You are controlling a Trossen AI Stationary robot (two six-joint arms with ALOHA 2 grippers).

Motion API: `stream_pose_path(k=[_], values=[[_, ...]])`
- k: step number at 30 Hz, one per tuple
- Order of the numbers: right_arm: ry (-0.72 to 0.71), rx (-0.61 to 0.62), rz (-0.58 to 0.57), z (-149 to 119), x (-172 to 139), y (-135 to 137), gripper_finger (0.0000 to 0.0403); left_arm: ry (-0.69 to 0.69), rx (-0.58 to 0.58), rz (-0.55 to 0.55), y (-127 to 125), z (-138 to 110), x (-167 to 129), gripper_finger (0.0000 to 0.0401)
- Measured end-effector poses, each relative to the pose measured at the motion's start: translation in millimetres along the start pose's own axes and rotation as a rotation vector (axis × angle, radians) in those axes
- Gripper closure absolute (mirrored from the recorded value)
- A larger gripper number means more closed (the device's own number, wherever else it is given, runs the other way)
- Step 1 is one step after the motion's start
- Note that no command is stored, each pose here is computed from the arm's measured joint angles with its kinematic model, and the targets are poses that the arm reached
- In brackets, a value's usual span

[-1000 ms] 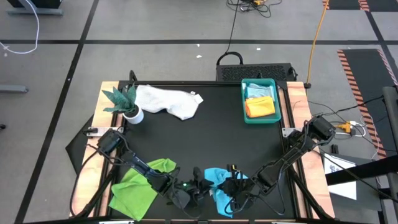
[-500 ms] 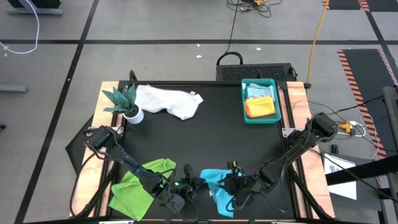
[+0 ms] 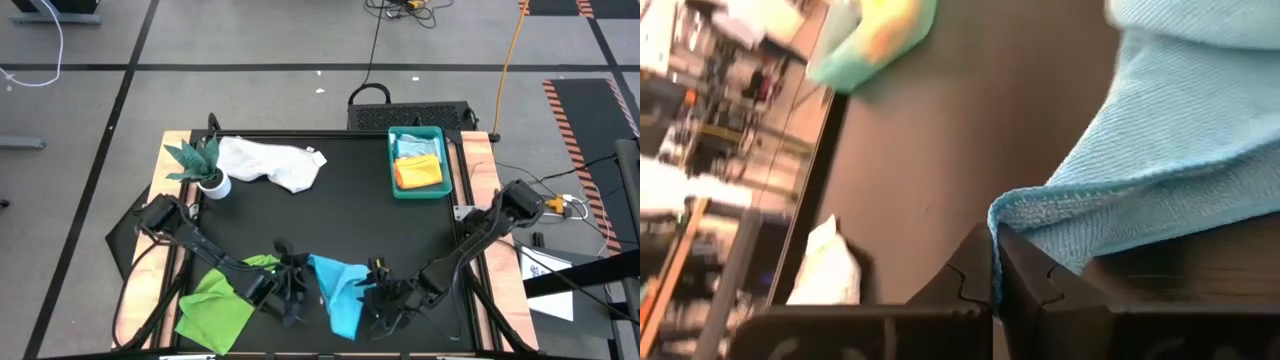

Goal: Fold microfiber towels
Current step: Fold the blue microfiber cloth

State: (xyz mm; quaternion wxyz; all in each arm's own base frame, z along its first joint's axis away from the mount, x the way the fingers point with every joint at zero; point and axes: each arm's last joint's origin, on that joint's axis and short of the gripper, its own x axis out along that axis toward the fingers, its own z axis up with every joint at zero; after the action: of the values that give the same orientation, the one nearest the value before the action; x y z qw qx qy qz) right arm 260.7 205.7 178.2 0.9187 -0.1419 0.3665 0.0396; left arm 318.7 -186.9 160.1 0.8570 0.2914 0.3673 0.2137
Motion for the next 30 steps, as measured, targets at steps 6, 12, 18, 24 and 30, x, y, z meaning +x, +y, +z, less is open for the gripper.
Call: stream_pose_path(k=[6, 12, 18, 24, 30], values=[[-0.030, -0.086, -0.159, -9, 23, 2, 0.0249, 0.031, -0.028, -0.009, 4, -1, 7, 0.0389], [0.066, 0.287, -0.499, -21, 19, -46, 0.0292, 0.026, -0.020, -0.016, 2, -2, 3, 0.0392], [0.277, 0.527, -0.773, -50, -17, -84, 0.0339, 0.026, -0.010, -0.026, 1, -5, -9, 0.0397], [0.266, 0.562, -0.687, -47, -38, -73, 0.0351, 0.050, -0.070, -0.023, 4, -9, -16, 0.0389], [0.155, 0.483, -0.348, -28, -19, -44, 0.0325, 0.058, -0.093, -0.017, 7, -10, -17, 0.0394]])
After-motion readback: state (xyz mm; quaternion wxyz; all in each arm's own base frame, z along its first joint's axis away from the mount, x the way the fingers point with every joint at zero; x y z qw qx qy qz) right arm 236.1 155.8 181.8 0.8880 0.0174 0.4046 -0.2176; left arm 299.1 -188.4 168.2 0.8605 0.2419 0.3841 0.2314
